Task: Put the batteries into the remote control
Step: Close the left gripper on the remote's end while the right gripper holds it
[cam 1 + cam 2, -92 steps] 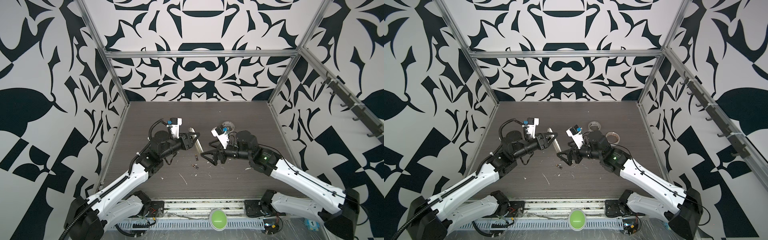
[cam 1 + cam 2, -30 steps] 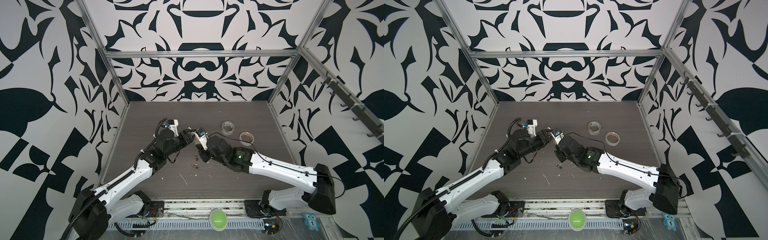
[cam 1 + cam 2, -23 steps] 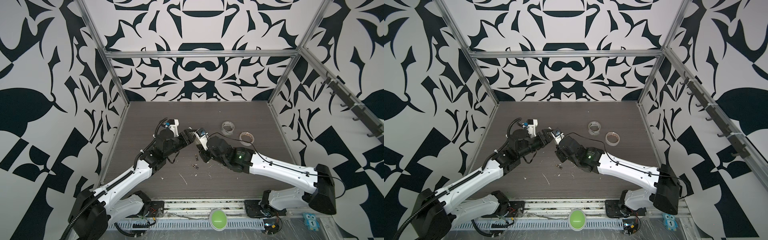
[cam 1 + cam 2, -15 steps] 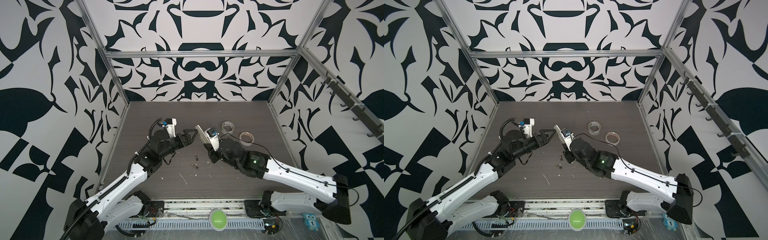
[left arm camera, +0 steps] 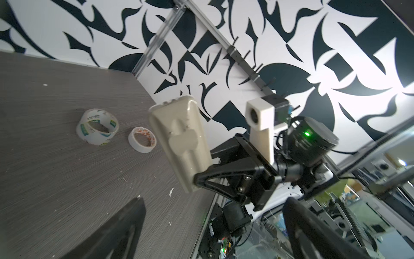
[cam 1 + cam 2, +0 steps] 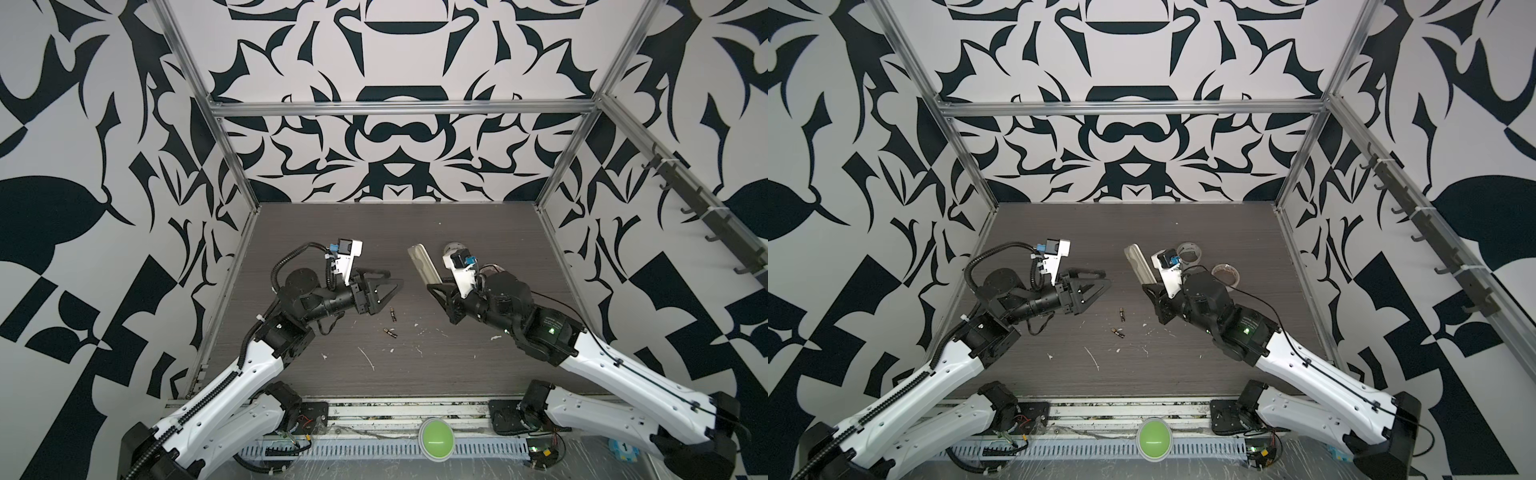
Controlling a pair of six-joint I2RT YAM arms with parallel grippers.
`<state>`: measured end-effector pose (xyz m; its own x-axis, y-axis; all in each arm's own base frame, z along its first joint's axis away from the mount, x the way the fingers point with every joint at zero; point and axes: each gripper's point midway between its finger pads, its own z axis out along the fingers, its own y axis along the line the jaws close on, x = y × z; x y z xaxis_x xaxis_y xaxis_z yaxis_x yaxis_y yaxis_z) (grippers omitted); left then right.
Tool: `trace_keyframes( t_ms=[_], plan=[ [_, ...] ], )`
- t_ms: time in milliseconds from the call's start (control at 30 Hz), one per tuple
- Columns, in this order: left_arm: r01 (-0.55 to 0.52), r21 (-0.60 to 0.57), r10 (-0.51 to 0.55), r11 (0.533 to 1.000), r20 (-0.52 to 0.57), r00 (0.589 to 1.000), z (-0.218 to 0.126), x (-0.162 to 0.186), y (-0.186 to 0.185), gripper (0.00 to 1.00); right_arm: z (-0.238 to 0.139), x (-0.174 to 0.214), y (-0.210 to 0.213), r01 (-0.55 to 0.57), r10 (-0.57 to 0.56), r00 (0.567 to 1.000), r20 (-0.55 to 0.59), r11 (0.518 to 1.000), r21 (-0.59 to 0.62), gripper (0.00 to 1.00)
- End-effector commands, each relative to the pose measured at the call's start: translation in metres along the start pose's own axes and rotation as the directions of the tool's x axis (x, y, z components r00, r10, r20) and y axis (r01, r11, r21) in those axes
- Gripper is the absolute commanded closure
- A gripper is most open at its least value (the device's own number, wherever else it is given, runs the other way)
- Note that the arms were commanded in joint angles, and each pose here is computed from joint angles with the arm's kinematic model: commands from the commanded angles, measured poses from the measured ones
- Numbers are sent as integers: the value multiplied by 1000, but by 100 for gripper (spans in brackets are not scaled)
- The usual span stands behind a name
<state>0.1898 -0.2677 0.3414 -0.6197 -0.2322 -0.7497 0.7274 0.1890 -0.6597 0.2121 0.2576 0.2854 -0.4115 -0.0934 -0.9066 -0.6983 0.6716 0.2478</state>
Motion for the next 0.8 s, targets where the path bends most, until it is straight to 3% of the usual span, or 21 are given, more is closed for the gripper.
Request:
trace_keyframes(
  t_ms=[0,133,267,467,767],
  plan=[
    [-99,121,99,988,5,995,-5,0,-25,1,-15,-27,42,15,11,994,110,972,-235,100],
    [-102,179,97,979,36,995,-4,-4,-33,1,-19,-31,43,11,23,991,131,968,-250,100],
    [-103,239,92,966,54,994,-3,-9,-42,1,-28,-37,57,34,26,986,168,938,-346,100],
    [-177,292,145,940,128,981,-9,-17,-55,3,-47,-47,71,85,29,966,257,902,-424,100],
    [-203,350,164,915,139,977,-7,-23,-67,8,-48,-46,87,98,28,972,234,854,-511,100]
  ],
)
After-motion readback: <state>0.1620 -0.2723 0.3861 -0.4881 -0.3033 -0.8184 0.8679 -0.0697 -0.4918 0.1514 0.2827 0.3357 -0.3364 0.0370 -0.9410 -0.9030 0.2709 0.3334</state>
